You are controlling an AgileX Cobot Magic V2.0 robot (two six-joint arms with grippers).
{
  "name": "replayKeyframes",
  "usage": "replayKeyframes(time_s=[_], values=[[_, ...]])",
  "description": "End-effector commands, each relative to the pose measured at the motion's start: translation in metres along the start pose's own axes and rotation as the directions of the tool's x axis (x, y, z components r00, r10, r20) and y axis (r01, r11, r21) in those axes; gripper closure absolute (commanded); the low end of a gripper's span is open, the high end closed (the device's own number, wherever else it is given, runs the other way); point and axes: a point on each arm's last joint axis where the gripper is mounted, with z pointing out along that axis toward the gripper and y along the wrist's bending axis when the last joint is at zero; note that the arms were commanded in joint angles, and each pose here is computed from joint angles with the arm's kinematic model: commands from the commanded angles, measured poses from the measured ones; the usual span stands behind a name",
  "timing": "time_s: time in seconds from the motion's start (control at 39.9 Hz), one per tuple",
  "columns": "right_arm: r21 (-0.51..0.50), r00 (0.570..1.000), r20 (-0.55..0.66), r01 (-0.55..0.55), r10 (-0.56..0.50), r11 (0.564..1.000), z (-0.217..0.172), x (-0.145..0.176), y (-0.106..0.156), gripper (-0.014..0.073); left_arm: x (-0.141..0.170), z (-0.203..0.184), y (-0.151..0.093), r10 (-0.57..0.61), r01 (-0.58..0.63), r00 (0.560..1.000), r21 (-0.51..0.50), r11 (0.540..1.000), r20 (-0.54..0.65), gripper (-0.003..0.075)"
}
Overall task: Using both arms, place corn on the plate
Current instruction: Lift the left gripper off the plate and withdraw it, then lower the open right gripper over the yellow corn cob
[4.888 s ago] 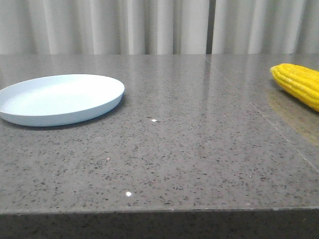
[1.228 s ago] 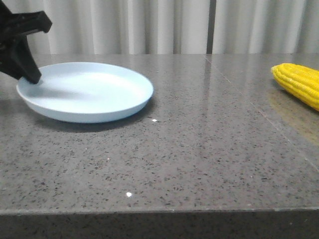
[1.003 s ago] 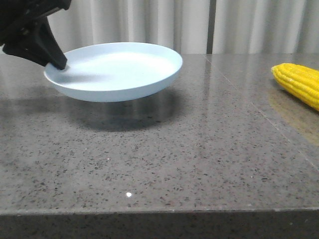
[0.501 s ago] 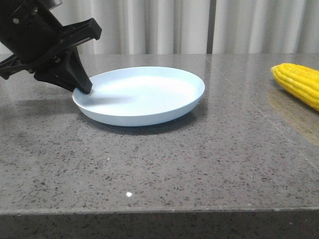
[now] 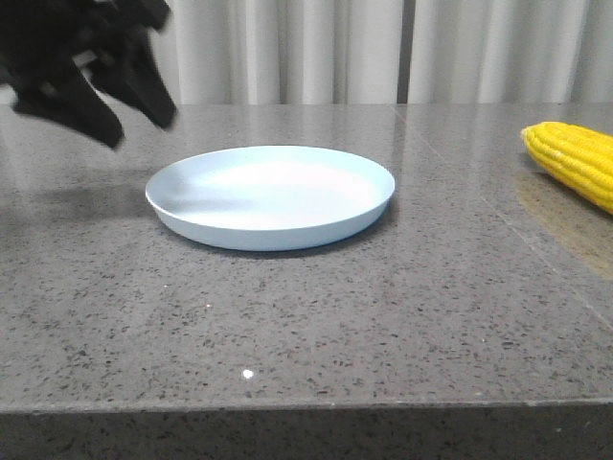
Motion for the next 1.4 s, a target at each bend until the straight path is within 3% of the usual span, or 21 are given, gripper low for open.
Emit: replayKeyframes(time_s=[0.0, 0.08, 0.15, 0.38, 0.53, 0.63, 0.78, 1.08, 1.23, 1.38], values=[[0.0, 0.995, 0.101, 0.003, -0.002, 1.0, -0.001, -0.017, 0.001, 0.0045, -0.018, -0.047, 0.0, 0.037, -0.031, 0.987, -0.039, 0.999, 0.159, 0.051], [0.0, 0.995, 0.101, 0.003, -0.002, 1.0, -0.001, -0.017, 0.001, 0.0045, -0.017, -0.066, 0.005, 0.057, -0.043, 0.981, -0.076, 0.996, 0.188, 0.0605], [0.0, 0.995, 0.101, 0.003, -0.002, 1.0, -0.001, -0.017, 0.001, 0.0045, -0.013, -0.08, 0.015, 0.058, -0.033, 0.977, -0.128, 0.991, 0.204, 0.0653], [0.0, 0.995, 0.101, 0.003, -0.002, 1.0, -0.001, -0.017, 0.001, 0.0045, 0.022, -0.115, 0.042, 0.059, 0.02, 0.972, -0.333, 0.943, 0.226, 0.0672], [0.0, 0.995, 0.101, 0.003, -0.002, 1.0, -0.001, -0.017, 0.001, 0.0045, 0.052, -0.137, 0.043, 0.111, 0.005, 0.961, -0.416, 0.91, 0.254, 0.0682], [0.0, 0.995, 0.101, 0.003, -0.002, 1.0, -0.001, -0.017, 0.001, 0.0045, 0.072, -0.151, 0.038, 0.157, -0.006, 0.935, -0.427, 0.904, 0.319, 0.0741], [0.0, 0.995, 0.101, 0.003, -0.002, 1.0, -0.001, -0.017, 0.001, 0.0045, 0.105, -0.173, 0.028, 0.214, -0.006, 0.867, -0.422, 0.907, 0.449, 0.0741], [0.0, 0.995, 0.101, 0.003, -0.002, 1.0, -0.001, -0.017, 0.001, 0.0045, 0.175, -0.206, 0.016, 0.351, -0.018, 0.655, -0.451, 0.892, 0.669, 0.0741], [0.0, 0.995, 0.101, 0.003, -0.002, 1.0, -0.001, -0.017, 0.001, 0.0045, 0.195, -0.209, 0.014, 0.368, -0.012, 0.599, -0.452, 0.892, 0.711, 0.0741], [0.0, 0.995, 0.101, 0.003, -0.002, 1.0, -0.001, -0.017, 0.001, 0.0045, 0.199, -0.211, 0.014, 0.374, -0.011, 0.579, -0.452, 0.892, 0.725, 0.0741]])
